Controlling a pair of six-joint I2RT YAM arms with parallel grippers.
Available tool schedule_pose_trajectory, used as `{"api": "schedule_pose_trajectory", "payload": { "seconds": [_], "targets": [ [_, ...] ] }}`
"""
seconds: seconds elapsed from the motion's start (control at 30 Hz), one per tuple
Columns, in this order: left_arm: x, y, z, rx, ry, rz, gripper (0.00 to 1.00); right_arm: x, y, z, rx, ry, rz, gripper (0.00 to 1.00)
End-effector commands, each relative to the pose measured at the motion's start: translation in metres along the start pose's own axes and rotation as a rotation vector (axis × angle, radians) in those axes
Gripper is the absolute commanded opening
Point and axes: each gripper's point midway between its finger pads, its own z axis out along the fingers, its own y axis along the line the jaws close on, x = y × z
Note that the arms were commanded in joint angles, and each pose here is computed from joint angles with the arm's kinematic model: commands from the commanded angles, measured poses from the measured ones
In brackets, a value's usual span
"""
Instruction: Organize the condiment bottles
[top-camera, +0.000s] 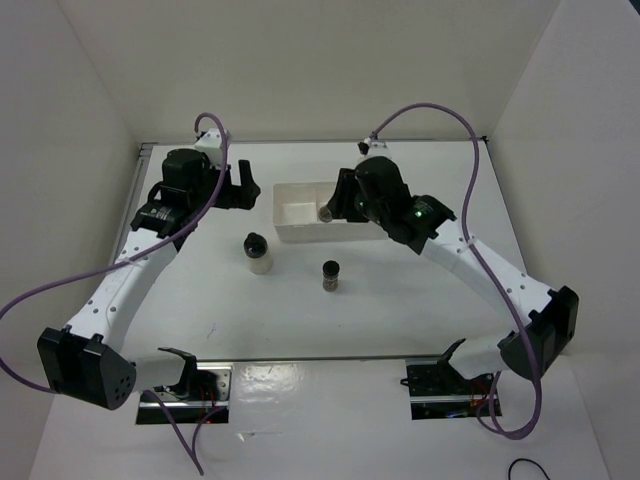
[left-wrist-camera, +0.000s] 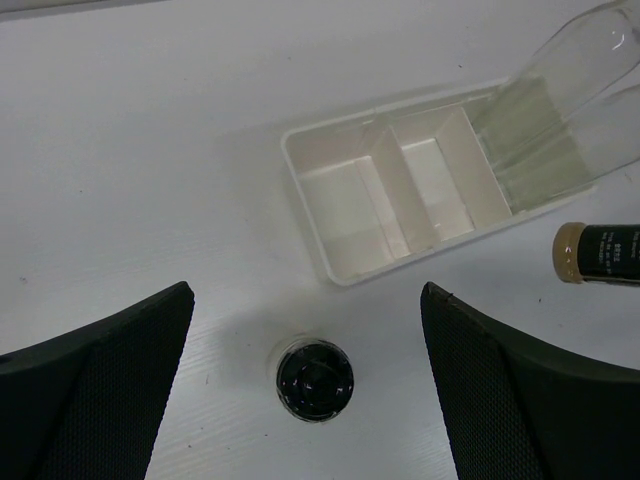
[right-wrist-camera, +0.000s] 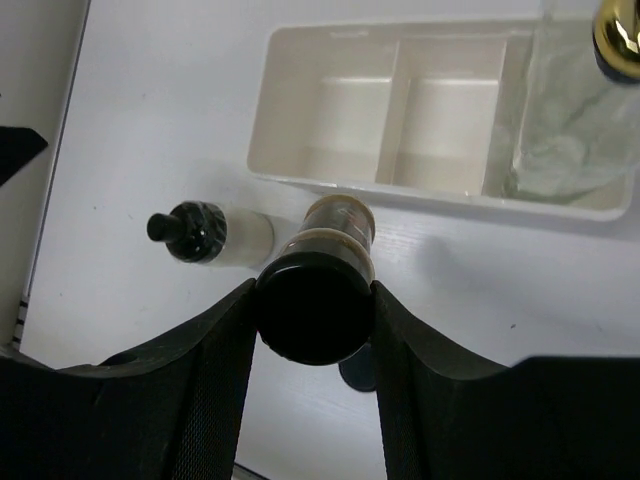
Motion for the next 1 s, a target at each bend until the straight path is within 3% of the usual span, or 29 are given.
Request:
{"api": "schedule_pose_trajectory", "payload": {
  "seconds": [0.0,0.17,0.3,0.53,0.97],
  "targets": [
    [-0.004,0.006,-0.006,-0.054,-0.026,-0.043,1.0,-0.033,0.016,0.016,0.008,-0.071,-0.087,0.02],
    [0.0,0.005,-0.005,-0.047,-0.015,-0.053,1.0,-0.087,0.029,0.031,0.081,-0.192,-0.13,0.02],
    [0.0,0.006,-0.005,-0.056,-0.017,-0.053,1.0,-0.104,0.037,0.056,0.109,-0.211,-0.191,0.02],
    [0.007,0.011,-0.006,-0.082,-0.003,-0.055,1.0,-0.063,0.011,0.118,0.228,-0.085,-0.262,0.0],
    [0.015,0.012,-0.007,-0.085,0.015,-0.066,1.0,-0.05,-0.025,0.145,0.301,-0.037,-0.257,0.0]
  ]
}}
